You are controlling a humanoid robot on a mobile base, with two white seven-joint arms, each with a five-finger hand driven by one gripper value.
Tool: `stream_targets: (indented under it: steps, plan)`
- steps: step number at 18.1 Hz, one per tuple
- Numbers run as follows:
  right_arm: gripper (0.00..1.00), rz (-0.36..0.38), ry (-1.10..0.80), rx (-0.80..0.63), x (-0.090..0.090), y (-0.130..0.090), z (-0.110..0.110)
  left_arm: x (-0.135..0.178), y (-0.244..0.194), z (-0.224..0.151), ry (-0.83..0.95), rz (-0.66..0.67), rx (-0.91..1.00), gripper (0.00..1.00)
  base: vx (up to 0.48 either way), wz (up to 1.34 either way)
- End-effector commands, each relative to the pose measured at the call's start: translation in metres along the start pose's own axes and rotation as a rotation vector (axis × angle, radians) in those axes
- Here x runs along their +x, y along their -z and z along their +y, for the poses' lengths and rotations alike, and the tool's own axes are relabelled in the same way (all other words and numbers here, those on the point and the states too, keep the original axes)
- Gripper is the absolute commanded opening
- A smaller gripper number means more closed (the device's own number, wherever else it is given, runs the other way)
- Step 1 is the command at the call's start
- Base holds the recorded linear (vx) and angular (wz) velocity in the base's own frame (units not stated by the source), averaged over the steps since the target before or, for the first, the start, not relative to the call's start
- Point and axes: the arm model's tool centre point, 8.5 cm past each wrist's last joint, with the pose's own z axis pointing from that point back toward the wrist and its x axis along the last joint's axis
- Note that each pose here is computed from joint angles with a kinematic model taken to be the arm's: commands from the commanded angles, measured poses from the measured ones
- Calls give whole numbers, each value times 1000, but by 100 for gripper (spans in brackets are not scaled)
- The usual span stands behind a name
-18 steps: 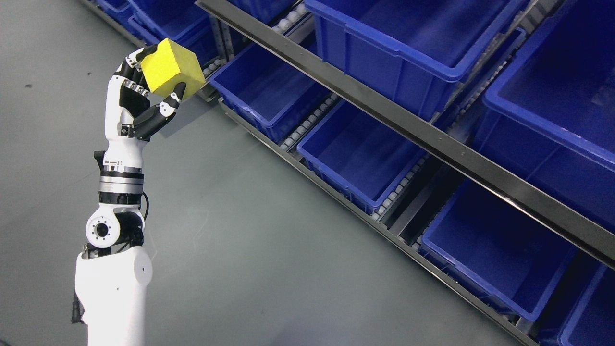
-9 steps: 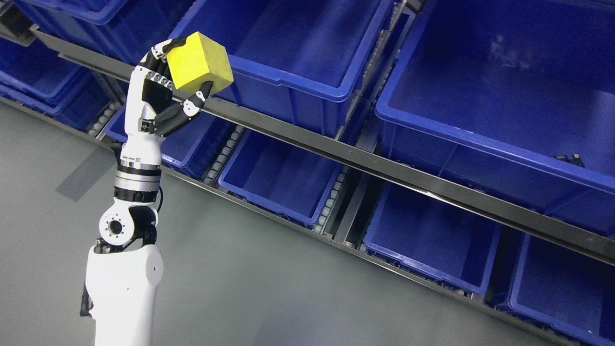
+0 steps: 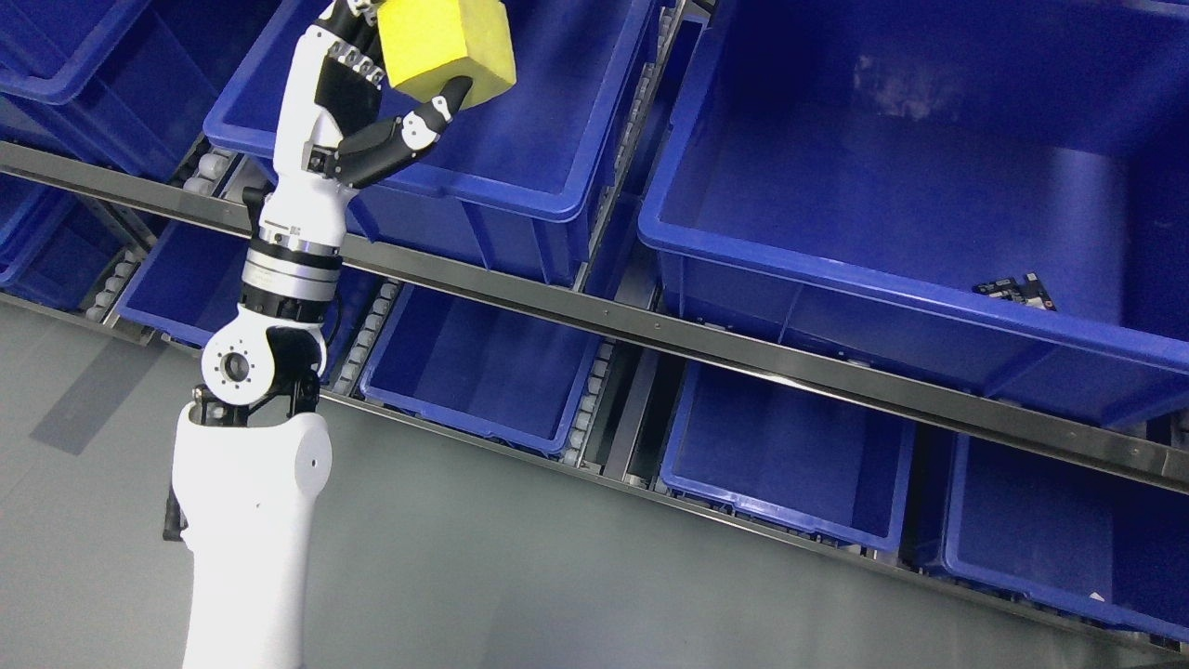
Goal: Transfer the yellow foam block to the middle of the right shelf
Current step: 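Open the left hand to drop the cube into the blue bin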
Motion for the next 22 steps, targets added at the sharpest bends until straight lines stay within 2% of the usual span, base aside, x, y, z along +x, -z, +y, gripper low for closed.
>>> stream_targets:
  steps: [1,4,5,6,10,11,13,15,16,19,22]
  plan:
    - [100,-20,-2,-17,8,1,-11,14,47,23,-28,154,8,34,22,-124]
    - [100,-20,-2,-17,8,1,-11,0,79,47,-34,276,82,35,10,-19]
    - [100,-20,-2,-17,8,1,-11,-3,93,54,-22,313,99,39,0,24]
    - [100,-20,-2,-17,8,1,-11,-7,102,57,-19,354,102,47,-3,10]
    - [100,-20,-2,-17,8,1,-11,-48,113,52,-21,563,82,94,-3,6]
    - [100,-22,-2,-17,9,1,-11,-51,113,47,-15,572,67,100,0,0]
    - [100,-20,-2,-17,8,1,-11,-48,113,48,-15,548,67,100,0,0]
    - [100,-20,-2,-17,8,1,-11,-28,117,46,10,442,55,100,0,0]
    - [100,-20,-2,-17,8,1,-11,-7,113,46,31,340,52,100,0,0]
    - [100,-22,-2,-17,9,1,-11,33,86,37,-20,180,45,100,0,0]
    - [100,-22,-2,-17,9,1,-11,43,50,19,-38,131,19,100,0,0]
